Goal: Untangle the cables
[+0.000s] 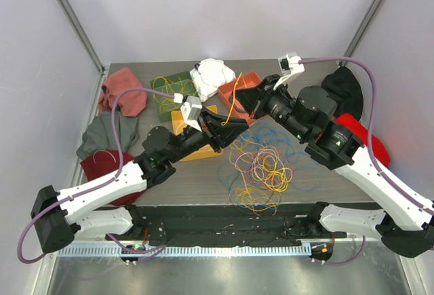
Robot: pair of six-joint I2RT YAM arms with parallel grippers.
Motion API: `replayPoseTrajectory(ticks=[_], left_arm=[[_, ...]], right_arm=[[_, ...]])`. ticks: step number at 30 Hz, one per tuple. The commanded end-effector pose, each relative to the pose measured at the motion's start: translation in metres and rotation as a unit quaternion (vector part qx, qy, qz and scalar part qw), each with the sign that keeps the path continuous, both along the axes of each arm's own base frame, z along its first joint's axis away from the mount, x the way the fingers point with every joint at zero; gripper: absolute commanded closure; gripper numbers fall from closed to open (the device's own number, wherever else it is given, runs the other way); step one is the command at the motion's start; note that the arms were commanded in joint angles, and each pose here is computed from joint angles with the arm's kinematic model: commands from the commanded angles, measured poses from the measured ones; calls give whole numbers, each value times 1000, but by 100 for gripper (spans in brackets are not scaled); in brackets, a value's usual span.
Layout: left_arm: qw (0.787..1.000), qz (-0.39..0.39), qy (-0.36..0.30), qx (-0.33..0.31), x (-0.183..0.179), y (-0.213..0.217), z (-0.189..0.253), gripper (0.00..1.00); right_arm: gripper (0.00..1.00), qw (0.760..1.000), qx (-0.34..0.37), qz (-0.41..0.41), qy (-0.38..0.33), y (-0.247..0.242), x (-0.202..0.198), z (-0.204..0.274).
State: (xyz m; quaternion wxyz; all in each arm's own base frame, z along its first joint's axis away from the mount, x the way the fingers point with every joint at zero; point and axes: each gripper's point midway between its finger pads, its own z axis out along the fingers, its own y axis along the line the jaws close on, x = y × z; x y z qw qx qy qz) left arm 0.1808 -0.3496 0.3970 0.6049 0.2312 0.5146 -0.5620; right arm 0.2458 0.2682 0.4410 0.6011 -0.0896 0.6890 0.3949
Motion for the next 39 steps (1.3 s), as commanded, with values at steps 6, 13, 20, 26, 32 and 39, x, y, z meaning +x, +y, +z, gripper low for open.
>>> replayPoseTrajectory(ticks=[6, 13, 20, 26, 32, 39], left_arm=[[999, -14, -31, -37, -2, -8, 32, 76], [998, -26, -34, -46, -7, -6, 40, 67], [999, -7, -33, -42, -4, 0, 37, 54], [999, 11, -29, -35, 4, -1, 31, 52], [999, 24, -25, -31, 11, -2, 27, 51], [998, 47, -34, -31, 14, 5, 32, 50]], right_arm=[[99, 999, 39, 26, -21, 3, -11, 26], [99, 999, 31, 16, -19, 1, -8, 20], [99, 999, 39, 29, -17, 6, -11, 21], [99, 998, 51, 39, -16, 6, -15, 27], [99, 996, 68, 59, -14, 8, -23, 35], [99, 993, 84, 88, -12, 7, -38, 47]])
